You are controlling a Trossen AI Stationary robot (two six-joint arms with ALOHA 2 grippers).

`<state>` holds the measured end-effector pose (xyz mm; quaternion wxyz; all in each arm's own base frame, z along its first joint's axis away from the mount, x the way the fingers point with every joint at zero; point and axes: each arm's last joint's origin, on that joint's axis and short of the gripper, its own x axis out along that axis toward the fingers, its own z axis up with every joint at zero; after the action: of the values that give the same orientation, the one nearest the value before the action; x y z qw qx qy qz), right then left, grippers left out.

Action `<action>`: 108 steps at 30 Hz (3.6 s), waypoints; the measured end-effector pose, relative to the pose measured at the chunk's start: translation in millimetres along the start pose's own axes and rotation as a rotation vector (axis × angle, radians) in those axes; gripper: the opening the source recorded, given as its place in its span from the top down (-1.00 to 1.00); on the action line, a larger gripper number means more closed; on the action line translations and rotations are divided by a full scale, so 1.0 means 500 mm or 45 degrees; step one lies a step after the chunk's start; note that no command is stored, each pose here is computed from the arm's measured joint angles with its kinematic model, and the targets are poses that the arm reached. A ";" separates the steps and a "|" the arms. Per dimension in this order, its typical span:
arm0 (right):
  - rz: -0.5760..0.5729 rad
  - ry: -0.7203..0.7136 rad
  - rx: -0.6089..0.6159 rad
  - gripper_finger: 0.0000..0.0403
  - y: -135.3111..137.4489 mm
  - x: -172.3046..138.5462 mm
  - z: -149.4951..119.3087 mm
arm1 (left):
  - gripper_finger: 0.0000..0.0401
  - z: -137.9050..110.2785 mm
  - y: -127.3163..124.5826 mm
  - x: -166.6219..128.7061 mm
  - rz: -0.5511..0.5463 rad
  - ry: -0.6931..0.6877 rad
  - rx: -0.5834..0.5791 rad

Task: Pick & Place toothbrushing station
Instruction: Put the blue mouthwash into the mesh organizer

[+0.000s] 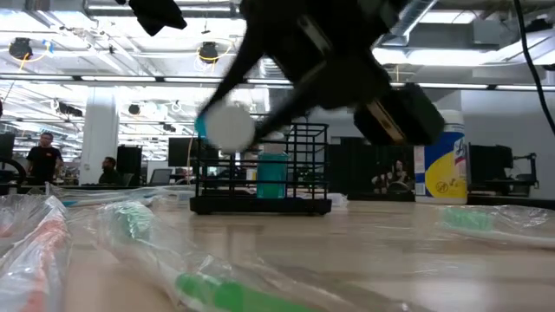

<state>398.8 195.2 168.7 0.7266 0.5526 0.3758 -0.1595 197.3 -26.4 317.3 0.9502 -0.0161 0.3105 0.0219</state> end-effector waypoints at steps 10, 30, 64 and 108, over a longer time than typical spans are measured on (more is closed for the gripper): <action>0.442 -0.231 -0.059 0.63 0.107 -0.129 0.052 | 0.50 0.002 0.001 0.000 0.032 -0.019 0.003; 1.180 -0.254 0.178 0.63 0.182 -0.168 0.154 | 0.50 0.015 0.010 -0.002 0.251 -0.109 0.122; 1.243 -0.055 0.113 0.65 0.192 -0.184 0.128 | 0.50 0.045 -0.069 -0.026 0.389 -0.294 1.338; 1.221 0.030 0.192 0.65 0.186 -0.179 0.156 | 0.18 0.014 -0.150 -0.055 0.217 -0.381 0.988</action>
<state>428.2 138.2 305.2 0.6718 0.7164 0.0742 0.1727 182.9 -101.9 340.6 0.9152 0.3719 0.1545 -0.0161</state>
